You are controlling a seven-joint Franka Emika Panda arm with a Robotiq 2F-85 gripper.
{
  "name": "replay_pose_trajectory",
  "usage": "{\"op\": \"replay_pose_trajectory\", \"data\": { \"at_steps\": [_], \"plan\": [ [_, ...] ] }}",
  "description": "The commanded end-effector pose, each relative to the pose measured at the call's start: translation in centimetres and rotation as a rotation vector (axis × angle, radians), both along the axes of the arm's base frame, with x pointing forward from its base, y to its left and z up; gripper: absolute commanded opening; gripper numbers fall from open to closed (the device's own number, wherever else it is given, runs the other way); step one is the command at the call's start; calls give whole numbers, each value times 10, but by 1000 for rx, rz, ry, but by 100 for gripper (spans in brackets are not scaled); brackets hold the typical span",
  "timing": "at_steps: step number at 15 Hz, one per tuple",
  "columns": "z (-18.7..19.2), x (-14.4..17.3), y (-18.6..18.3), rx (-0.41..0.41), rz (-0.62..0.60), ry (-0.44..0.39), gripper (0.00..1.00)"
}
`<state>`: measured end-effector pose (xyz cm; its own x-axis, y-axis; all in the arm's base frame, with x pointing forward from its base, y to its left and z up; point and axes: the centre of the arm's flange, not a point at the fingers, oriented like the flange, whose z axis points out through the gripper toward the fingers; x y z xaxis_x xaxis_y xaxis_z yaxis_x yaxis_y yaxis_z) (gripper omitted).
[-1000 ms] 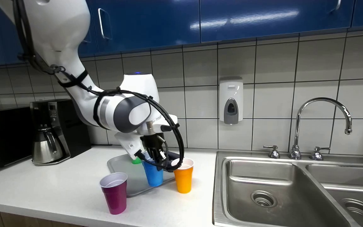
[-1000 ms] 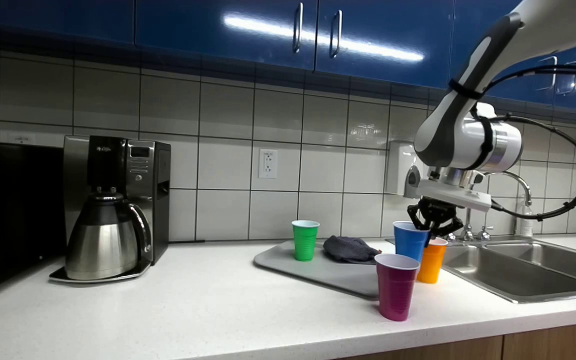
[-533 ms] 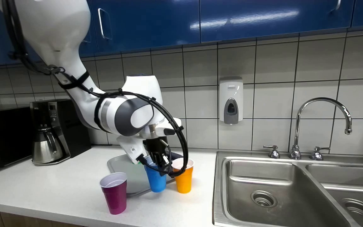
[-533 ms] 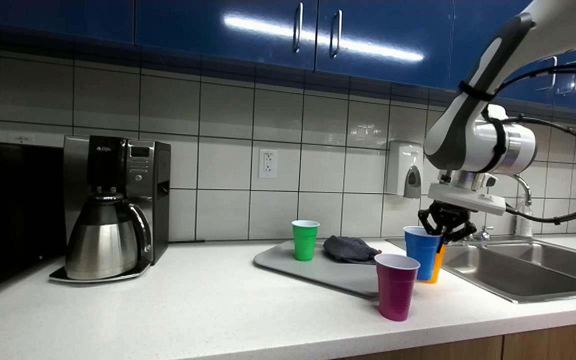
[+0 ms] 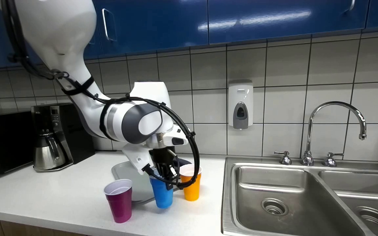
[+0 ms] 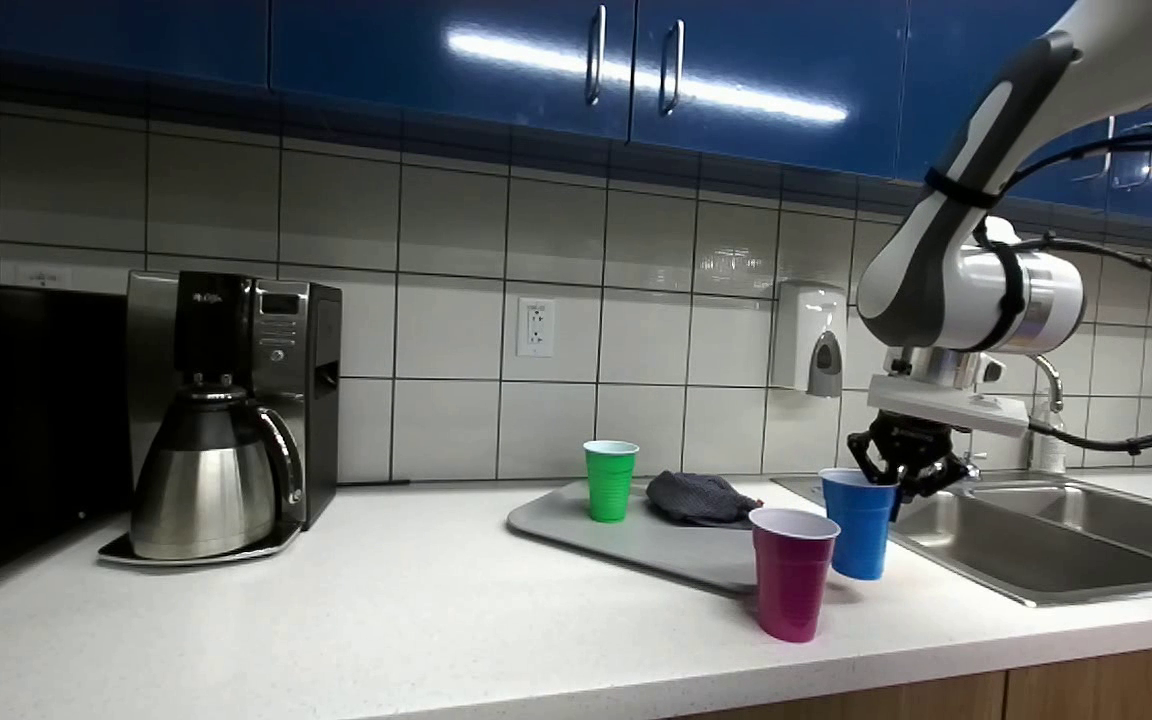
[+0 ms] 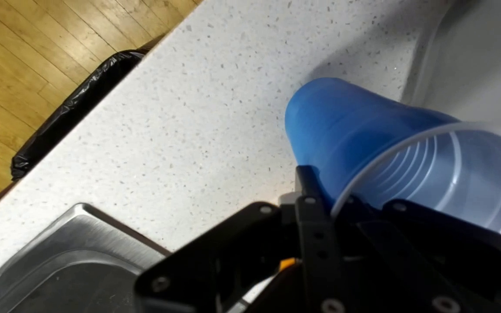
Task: Shift all the cups to the counter
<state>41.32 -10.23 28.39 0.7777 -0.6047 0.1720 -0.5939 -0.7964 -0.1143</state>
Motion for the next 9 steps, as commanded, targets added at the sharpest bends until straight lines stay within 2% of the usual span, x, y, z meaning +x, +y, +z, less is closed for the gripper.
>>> {"op": "replay_pose_trajectory", "data": {
  "at_steps": [1,9],
  "plan": [
    [0,-2,0,-2,-14,41,0],
    [-9,0,3,-10,-20,65,0]
  ]
}}
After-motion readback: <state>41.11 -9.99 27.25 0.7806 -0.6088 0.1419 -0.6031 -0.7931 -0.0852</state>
